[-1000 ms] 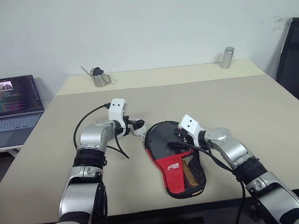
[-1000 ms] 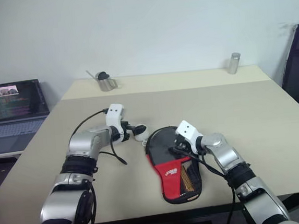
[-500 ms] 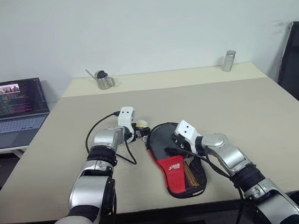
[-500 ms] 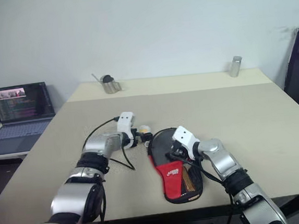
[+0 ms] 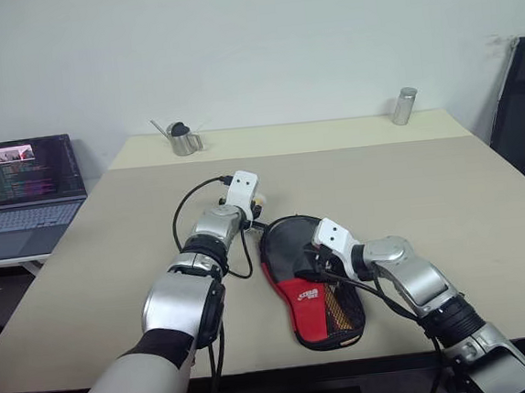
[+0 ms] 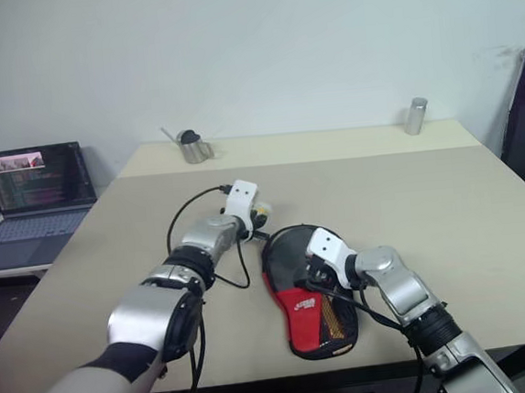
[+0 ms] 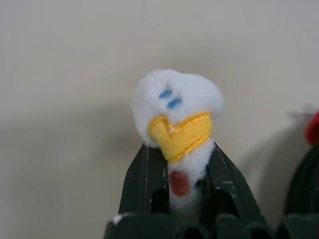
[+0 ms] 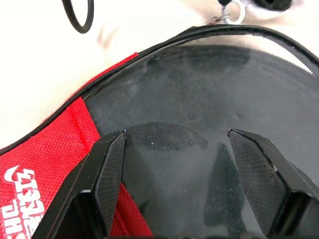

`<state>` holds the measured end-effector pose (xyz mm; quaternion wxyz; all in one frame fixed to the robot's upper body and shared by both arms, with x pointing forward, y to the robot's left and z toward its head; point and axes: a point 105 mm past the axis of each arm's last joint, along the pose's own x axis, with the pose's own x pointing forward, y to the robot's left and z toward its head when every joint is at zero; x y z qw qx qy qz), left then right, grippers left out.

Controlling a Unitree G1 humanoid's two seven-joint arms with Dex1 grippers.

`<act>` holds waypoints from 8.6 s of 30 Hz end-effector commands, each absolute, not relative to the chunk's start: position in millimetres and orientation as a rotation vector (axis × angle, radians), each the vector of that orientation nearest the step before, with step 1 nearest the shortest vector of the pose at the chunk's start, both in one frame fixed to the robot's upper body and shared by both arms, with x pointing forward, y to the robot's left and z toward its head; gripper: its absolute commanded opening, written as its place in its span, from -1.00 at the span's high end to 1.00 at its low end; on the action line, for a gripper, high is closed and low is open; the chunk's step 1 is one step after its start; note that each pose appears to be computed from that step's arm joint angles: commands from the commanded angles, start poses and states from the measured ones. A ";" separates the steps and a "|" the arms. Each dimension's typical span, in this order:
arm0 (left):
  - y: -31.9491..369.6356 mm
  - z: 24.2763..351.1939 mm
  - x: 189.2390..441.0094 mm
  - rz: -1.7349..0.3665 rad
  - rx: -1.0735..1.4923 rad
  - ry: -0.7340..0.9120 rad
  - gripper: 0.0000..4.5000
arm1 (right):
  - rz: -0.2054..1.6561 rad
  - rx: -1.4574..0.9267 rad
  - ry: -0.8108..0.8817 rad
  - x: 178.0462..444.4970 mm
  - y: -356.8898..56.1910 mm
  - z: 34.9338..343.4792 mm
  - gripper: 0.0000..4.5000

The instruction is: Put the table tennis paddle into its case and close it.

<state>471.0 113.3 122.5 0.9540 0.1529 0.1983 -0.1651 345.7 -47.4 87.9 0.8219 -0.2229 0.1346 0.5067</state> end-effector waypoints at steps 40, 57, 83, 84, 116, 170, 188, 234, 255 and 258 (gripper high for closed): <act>-15.7 173.3 462.3 -0.417 1.246 -0.160 0.85 | 1.232 -0.418 0.469 291.2 -29.3 60.8 -0.59; -0.3 141.8 456.6 -0.625 1.164 -0.031 -0.99 | 1.245 -0.555 0.416 312.4 -66.4 82.9 -0.59; 36.6 86.6 373.5 -1.167 0.413 0.211 -0.99 | 0.948 -0.409 0.162 386.2 -160.2 197.3 -0.59; 33.9 81.7 371.9 -1.153 0.400 0.221 -0.99 | 0.897 -0.372 0.152 398.9 -155.3 201.2 -0.59; 71.1 65.0 350.9 -0.895 0.387 0.306 -1.00 | 0.446 0.046 0.340 453.0 8.0 127.6 -0.50; 143.0 192.2 318.4 -1.053 0.353 0.105 -1.00 | 0.444 0.214 0.390 468.2 -116.2 158.2 -0.77; 165.5 167.3 314.9 -0.956 0.387 0.206 -1.00 | 0.723 0.092 0.612 429.0 -70.0 106.6 -0.77; 64.8 104.4 361.4 -0.986 0.283 0.223 -1.00 | 0.696 0.227 0.364 453.0 -41.3 180.8 -0.77; 68.2 101.2 343.6 -0.960 0.296 0.243 -1.00 | 0.389 0.212 0.345 462.3 -9.9 143.0 -0.77; 68.3 101.7 343.1 -0.953 0.293 0.241 -1.00 | 0.383 0.207 0.338 461.8 -6.7 142.8 -0.60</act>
